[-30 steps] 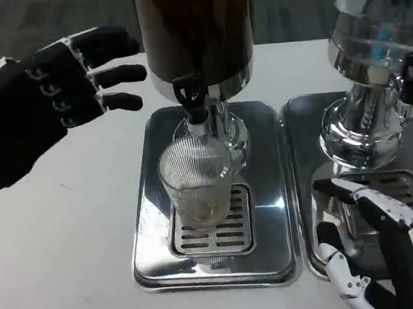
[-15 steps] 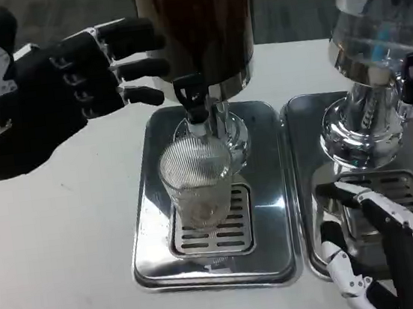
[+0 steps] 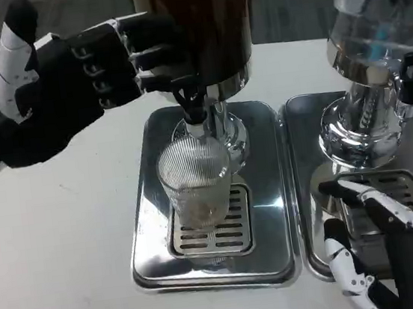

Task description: Grasp the cup under the faucet to collect the drink, then remove the cup.

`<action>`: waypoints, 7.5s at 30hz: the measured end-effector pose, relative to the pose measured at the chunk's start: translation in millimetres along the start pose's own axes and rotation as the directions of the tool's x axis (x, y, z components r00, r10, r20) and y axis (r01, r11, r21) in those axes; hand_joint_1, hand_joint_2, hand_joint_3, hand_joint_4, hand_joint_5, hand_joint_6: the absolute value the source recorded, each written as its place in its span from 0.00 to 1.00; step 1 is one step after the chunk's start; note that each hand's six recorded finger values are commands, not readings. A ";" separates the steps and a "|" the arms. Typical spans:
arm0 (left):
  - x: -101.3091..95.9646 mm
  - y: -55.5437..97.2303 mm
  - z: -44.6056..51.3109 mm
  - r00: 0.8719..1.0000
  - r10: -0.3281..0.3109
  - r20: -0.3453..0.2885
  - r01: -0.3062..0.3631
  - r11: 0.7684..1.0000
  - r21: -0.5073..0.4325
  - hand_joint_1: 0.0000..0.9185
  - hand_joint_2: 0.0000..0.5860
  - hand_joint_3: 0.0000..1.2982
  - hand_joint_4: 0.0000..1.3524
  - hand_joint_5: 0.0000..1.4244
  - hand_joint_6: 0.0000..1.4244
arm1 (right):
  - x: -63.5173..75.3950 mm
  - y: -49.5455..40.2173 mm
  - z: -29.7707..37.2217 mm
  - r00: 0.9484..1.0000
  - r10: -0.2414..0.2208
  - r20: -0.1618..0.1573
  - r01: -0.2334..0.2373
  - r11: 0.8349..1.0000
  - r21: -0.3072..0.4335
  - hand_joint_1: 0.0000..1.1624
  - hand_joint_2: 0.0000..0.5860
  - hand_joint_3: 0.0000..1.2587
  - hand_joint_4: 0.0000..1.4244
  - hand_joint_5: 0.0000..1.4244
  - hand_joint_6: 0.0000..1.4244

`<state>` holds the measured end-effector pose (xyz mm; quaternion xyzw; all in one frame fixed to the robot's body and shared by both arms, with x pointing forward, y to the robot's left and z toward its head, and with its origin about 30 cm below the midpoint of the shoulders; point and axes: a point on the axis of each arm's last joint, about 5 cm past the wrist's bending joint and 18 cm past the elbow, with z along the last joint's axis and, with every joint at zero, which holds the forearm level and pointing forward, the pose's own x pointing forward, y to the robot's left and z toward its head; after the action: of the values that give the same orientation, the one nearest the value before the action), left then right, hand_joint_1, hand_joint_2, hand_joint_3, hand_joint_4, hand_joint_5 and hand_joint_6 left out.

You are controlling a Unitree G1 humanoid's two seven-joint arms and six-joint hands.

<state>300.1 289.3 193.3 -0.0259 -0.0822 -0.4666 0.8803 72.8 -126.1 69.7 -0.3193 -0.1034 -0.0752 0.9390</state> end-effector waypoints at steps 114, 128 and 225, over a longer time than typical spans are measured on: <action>35.8 -36.5 -22.8 0.993 -0.111 -0.038 0.116 0.878 0.465 0.00 0.06 0.24 0.14 0.10 0.18 | 3.7 -16.2 -10.8 1.000 0.004 -0.021 -0.004 1.000 -0.011 0.25 0.75 0.29 0.22 0.21 0.15; 34.7 -40.1 -20.4 0.994 -0.102 -0.038 0.107 0.864 0.492 0.00 0.06 0.24 0.14 0.10 0.19 | 5.6 -17.2 -11.1 1.000 0.005 -0.016 -0.005 1.000 -0.002 0.25 0.75 0.29 0.22 0.21 0.15; 24.0 -52.9 -10.4 0.997 -0.072 -0.041 0.082 0.768 0.635 0.00 0.12 0.25 0.15 0.11 0.20 | 117.3 -19.0 -14.5 0.837 0.506 0.208 -0.539 0.828 0.156 0.31 0.32 0.00 0.00 0.00 0.00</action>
<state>270.9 238.6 185.4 0.2798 -0.2298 -0.4472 0.8179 184.4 -158.7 98.0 -0.2405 -0.0930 0.2219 0.9404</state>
